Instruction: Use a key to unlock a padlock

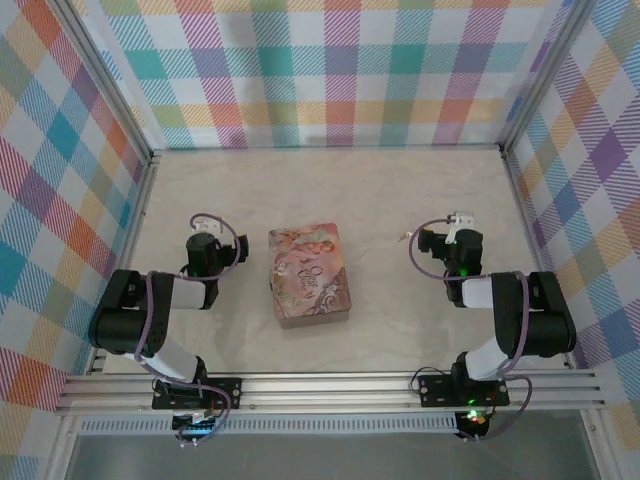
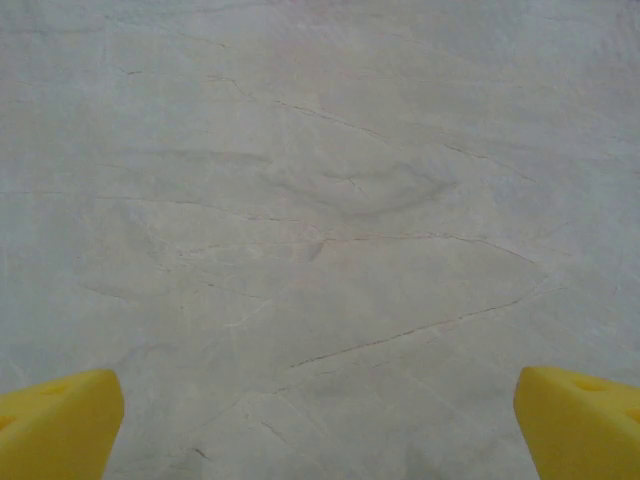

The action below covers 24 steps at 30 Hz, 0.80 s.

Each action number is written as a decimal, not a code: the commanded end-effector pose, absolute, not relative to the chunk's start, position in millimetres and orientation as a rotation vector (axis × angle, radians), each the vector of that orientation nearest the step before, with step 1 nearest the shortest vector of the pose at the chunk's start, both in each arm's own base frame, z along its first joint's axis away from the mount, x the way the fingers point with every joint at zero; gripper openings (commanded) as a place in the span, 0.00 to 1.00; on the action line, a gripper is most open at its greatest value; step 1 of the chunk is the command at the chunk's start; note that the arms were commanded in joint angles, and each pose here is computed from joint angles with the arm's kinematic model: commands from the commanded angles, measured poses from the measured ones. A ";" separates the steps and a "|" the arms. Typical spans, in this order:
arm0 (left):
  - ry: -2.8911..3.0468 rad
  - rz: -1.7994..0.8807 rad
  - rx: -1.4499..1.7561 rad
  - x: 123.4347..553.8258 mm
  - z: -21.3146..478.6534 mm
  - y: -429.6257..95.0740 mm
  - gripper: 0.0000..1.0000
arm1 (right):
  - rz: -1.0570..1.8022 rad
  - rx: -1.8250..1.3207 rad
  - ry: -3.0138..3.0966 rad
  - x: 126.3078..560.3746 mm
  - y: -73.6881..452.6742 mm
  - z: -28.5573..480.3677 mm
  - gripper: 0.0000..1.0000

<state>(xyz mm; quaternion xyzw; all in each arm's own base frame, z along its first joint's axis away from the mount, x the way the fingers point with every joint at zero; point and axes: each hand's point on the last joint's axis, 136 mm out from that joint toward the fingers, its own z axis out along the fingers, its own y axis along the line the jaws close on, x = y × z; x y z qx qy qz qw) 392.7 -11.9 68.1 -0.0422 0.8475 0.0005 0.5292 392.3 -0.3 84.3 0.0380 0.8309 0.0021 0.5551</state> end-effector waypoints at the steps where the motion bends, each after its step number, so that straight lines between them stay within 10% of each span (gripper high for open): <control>1: 1.993 -0.004 -0.096 398.2 78.4 -9.7 1.00 | 0.012 0.102 1.920 395.3 -0.2 94.0 1.00; 24: 1.980 0.015 -0.118 398.9 83.0 -5.7 1.00 | -0.003 0.130 1.922 394.1 -4.3 96.8 1.00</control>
